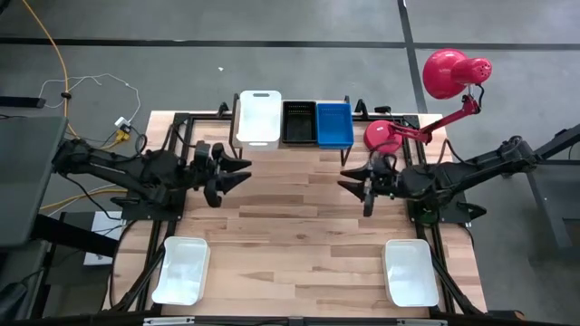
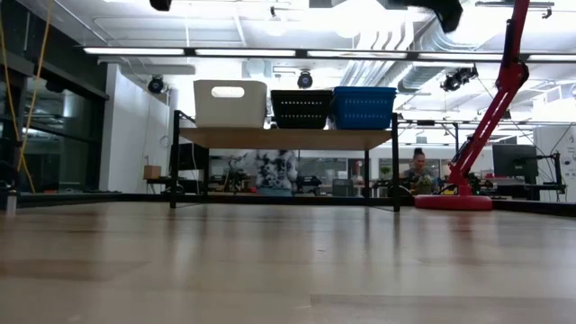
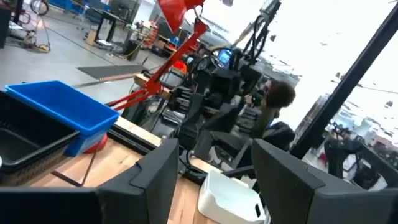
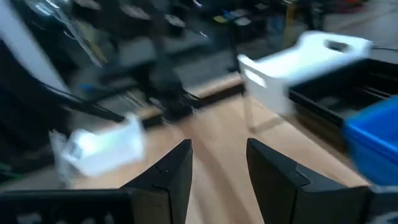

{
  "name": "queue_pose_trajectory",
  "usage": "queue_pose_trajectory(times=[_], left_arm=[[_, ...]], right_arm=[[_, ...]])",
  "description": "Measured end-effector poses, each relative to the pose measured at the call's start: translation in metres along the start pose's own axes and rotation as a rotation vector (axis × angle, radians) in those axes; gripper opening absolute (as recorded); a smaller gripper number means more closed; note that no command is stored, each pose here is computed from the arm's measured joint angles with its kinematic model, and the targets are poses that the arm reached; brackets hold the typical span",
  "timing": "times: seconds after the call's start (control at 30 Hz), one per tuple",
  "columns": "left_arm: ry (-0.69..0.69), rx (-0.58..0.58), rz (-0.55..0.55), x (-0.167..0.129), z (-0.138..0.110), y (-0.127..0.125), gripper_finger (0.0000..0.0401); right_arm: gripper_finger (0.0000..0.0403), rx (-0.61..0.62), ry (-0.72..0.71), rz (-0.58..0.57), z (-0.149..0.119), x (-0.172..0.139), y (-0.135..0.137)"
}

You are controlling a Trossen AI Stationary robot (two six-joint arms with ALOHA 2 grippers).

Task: Stack baskets on shelf by color
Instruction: Stack the right white bin on top of the other white bin on the shelf

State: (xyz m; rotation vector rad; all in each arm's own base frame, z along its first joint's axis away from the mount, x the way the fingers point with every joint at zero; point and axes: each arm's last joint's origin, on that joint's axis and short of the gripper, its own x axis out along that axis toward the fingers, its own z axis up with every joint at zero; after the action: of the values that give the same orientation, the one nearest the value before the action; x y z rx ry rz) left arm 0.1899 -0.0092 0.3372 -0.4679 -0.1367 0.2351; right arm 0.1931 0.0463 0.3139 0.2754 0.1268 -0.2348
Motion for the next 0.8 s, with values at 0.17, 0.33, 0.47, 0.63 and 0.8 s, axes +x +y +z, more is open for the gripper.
queue_pose_trajectory(times=[0.17, 0.33, 0.47, 0.63, 0.8], left_arm=[[-0.002, -0.002, 0.001, -0.002, 0.001, 0.0, 0.019], [0.001, -0.001, 0.001, -0.002, 0.001, 0.0, 0.019], [0.014, 0.005, 0.007, -0.002, -0.001, 0.001, 0.019], [0.026, 0.01, 0.013, -0.001, -0.002, 0.002, 0.019], [0.044, 0.02, 0.022, -0.002, -0.004, 0.003, 0.019]], right_arm=[[0.0138, 0.106, 0.031, 0.219, 0.023, -0.003, 0.014], [0.0137, 0.196, 0.433, 0.344, 0.03, -0.01, 0.038], [0.0137, 0.257, 0.815, 0.396, 0.017, -0.019, 0.061], [0.0137, 0.342, 1.149, 0.426, -0.013, -0.038, 0.091], [0.0137, 0.343, 1.321, 0.424, -0.037, -0.067, 0.119]])
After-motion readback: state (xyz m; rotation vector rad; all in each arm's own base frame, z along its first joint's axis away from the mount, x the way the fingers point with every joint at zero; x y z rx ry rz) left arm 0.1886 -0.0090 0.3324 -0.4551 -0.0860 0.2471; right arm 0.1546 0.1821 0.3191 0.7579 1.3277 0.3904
